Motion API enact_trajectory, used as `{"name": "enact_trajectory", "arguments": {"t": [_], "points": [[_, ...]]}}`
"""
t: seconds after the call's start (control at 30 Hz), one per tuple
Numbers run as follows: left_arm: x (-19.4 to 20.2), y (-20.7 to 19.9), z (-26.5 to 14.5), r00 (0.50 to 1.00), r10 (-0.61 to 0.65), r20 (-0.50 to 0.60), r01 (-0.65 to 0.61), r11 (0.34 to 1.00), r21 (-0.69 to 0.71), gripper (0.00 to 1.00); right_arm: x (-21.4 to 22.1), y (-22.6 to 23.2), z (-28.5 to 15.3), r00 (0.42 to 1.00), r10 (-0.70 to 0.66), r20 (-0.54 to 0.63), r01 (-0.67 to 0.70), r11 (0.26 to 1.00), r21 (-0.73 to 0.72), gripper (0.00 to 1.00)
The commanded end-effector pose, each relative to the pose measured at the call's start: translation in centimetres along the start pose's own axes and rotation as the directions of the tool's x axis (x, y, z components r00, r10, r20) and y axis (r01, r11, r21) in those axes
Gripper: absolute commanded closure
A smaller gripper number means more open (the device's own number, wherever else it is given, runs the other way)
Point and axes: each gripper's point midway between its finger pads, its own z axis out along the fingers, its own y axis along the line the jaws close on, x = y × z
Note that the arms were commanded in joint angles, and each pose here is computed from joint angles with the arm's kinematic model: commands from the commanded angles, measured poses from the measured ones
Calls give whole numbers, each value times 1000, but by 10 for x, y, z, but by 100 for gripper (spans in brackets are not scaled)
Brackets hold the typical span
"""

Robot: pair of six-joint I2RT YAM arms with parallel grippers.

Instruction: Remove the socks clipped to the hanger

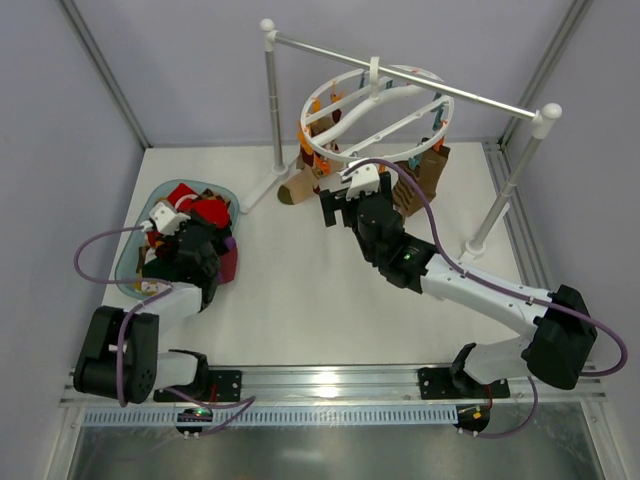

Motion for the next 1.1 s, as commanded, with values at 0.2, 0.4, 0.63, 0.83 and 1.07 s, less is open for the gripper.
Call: {"name": "enact_trajectory", "arguments": {"t": [0.2, 0.4, 0.63, 0.83, 1.07], "points": [[20, 41, 26, 998, -67, -2, 67, 990, -123, 100, -17, -7, -7, 997, 50, 50, -51, 999, 4, 0], [16, 42, 25, 997, -73, -3, 73, 991, -113, 27, -17, -8, -9, 997, 53, 52, -53, 999, 6, 1], [12, 42, 22, 997, -73, 4, 73, 992, -107, 0, -16, -8, -8, 998, 44, 45, -44, 999, 10, 0], [2, 31, 15, 995, -93, 33, 94, 995, -45, 0, -14, -9, -8, 998, 41, 41, -42, 999, 15, 0], [-13, -8, -10, 998, -21, 58, 18, 998, 63, 0, -15, -11, -9, 998, 41, 44, -42, 999, 20, 0]]}}
